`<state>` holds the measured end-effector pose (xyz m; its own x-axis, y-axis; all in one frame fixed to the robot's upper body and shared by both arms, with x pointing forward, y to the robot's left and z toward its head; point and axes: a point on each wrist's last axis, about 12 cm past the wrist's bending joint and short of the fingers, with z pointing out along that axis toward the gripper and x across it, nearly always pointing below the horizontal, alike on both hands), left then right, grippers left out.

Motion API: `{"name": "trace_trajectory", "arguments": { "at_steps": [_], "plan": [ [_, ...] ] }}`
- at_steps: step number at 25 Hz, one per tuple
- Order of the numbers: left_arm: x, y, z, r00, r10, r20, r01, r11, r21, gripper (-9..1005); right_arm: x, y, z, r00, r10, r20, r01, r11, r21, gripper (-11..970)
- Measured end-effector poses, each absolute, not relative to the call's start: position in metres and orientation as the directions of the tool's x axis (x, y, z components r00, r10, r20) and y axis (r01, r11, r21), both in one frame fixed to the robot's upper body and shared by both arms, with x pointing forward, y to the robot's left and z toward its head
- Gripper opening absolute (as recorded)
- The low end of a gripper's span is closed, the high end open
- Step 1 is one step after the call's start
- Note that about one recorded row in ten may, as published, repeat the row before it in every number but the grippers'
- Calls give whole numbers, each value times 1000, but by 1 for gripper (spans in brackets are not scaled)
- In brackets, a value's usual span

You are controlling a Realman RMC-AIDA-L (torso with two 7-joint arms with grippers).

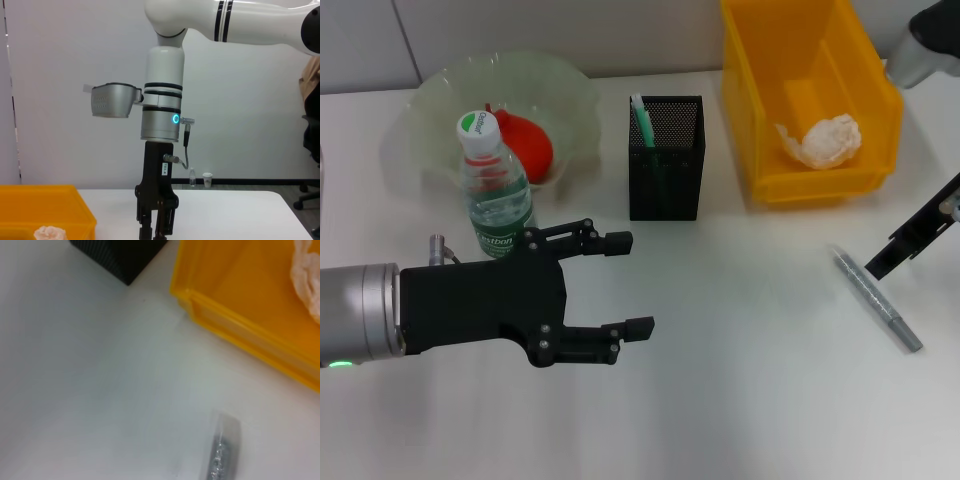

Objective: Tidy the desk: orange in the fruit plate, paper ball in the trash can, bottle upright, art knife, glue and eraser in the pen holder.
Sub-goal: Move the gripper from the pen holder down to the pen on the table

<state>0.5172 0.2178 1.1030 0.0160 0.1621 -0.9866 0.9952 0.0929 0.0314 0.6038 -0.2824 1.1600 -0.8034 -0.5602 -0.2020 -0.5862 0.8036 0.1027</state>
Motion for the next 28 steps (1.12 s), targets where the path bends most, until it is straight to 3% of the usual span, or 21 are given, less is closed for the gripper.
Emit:
{"name": "trace_trajectory", "arguments": {
  "at_steps": [28],
  "plan": [
    [511,221,1101,16,152,-988,996,85,29,827,601,-269,1144,-792,-582,-184,-600,798,60,426]
  ]
}}
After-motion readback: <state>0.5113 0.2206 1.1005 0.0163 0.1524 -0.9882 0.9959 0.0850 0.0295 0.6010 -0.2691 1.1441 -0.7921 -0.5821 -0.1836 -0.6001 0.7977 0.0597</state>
